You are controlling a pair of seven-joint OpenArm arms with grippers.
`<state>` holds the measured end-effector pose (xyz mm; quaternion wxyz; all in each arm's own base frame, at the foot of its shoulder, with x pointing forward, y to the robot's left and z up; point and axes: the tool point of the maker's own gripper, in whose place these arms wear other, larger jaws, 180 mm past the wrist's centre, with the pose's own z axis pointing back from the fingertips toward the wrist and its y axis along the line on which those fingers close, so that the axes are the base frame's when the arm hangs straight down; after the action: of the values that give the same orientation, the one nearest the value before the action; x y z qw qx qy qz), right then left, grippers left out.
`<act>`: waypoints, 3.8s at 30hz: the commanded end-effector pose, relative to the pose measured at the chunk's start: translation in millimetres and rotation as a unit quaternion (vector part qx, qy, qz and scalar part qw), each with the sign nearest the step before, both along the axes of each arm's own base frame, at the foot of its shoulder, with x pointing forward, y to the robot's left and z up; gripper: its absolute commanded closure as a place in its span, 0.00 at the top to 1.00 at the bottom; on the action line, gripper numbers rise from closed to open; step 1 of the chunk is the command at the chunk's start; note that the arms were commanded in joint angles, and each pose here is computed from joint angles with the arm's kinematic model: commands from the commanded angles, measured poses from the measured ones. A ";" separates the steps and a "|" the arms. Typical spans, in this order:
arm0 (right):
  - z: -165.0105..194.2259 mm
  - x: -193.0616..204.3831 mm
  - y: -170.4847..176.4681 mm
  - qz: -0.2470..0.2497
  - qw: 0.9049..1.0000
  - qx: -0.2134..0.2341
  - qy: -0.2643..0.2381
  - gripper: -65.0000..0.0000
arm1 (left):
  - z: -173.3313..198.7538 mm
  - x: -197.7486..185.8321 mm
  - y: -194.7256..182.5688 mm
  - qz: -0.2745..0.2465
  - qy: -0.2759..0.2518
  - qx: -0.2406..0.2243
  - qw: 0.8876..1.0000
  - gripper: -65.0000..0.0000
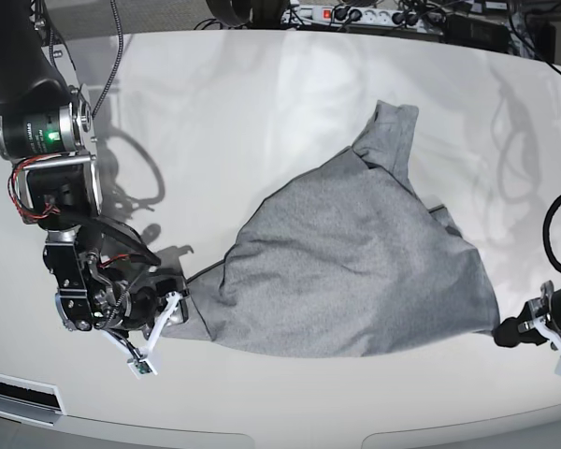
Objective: Layout the t-shirt on the table in an organized manner, then fold the t-shirt properly
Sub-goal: 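Pull the grasped edges apart with both grippers to spread the shirt, then lift the t-shirt high with both grippers and shake it out, then lay the t-shirt down on the table and open the grippers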
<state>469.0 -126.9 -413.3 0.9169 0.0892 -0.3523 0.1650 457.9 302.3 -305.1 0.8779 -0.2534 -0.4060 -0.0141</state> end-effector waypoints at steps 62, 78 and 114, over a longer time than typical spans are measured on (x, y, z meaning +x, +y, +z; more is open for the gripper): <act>259.7 -121.9 -26.6 0.341 0.933 -0.027 -0.110 0.00 | 123.9 10.5 -44.8 -0.213 0.093 0.103 0.967 0.00; 191.2 -174.1 -21.3 0.363 0.931 0.028 0.011 0.00 | 50.7 -32.7 -39.9 -0.266 0.207 0.181 0.924 0.00; 160.8 -324.2 7.3 0.428 0.902 0.011 0.058 0.00 | 86.7 -304.4 -57.5 -0.559 0.167 0.330 0.742 0.00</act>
<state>144.3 -124.1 -261.1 0.7854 0.2408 -0.2154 0.5280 149.0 247.6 -222.6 0.7978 -0.1291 0.0034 -0.5889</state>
